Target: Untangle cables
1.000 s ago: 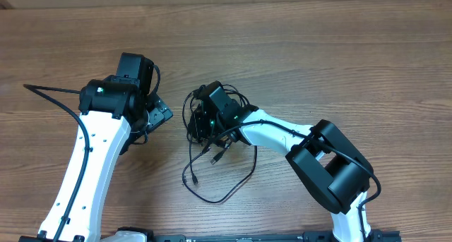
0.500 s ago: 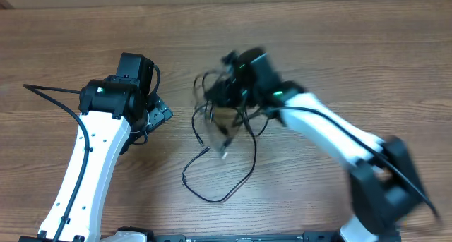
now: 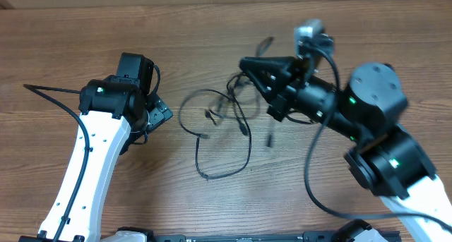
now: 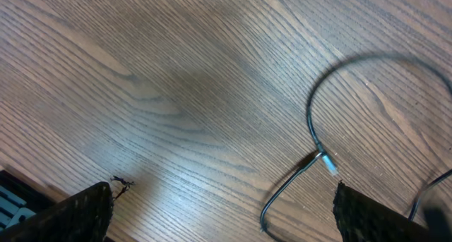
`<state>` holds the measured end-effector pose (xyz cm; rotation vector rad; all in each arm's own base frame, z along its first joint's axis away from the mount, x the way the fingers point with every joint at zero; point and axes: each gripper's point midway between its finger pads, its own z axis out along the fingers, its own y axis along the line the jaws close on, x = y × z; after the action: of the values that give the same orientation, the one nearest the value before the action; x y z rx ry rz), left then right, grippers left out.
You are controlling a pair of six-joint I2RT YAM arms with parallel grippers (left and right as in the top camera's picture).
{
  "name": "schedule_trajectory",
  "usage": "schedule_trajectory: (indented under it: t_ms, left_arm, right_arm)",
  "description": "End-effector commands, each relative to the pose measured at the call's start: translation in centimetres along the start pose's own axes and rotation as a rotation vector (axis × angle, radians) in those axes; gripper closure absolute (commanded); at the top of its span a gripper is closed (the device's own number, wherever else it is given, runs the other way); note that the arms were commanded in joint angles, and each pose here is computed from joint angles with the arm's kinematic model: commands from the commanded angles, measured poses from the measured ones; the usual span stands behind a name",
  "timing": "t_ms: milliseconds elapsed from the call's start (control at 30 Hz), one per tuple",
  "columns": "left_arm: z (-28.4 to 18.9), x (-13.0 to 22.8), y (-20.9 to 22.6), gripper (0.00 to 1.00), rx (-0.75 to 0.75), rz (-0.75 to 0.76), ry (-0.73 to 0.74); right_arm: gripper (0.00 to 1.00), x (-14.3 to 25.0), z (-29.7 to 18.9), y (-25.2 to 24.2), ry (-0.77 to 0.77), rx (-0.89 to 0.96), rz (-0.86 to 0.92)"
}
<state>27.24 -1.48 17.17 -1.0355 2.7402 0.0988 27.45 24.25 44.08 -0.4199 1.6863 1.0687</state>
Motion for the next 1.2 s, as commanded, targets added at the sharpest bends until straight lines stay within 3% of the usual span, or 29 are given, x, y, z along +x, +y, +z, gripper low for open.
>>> schedule_trajectory:
  t_ms: [0, 367, 467, 633, 867, 1167]
  left_arm:
    - [0.2, -0.3, 0.4, 0.00, -0.019, -0.029, -0.013]
    - [0.2, -0.3, 0.4, 0.00, -0.019, -0.029, -0.013]
    - [0.2, -0.3, 0.4, 0.00, -0.019, -0.028, -0.013]
    - [0.2, -0.3, 0.4, 0.00, -0.019, -0.029, -0.013]
    - [0.2, -0.3, 0.4, 0.01, -0.019, -0.029, -0.013]
    - [0.2, -0.3, 0.4, 0.01, -0.019, -0.029, -0.013]
  right_arm:
    - [0.96, -0.9, -0.8, -1.0, -0.031, 0.090, -0.047]
    - [0.96, -0.5, -1.0, -1.5, -0.016, 0.122, -0.101]
    - [0.96, -0.6, -1.3, -3.7, -0.023, 0.242, -0.138]
    - [0.96, -2.4, -3.1, -10.2, -0.108, 0.637, -0.204]
    - [0.96, -1.8, -3.6, -9.5, -0.078, 0.604, -0.200]
    - [0.96, -3.6, -9.5, -12.4, -0.176, 0.933, -0.211]
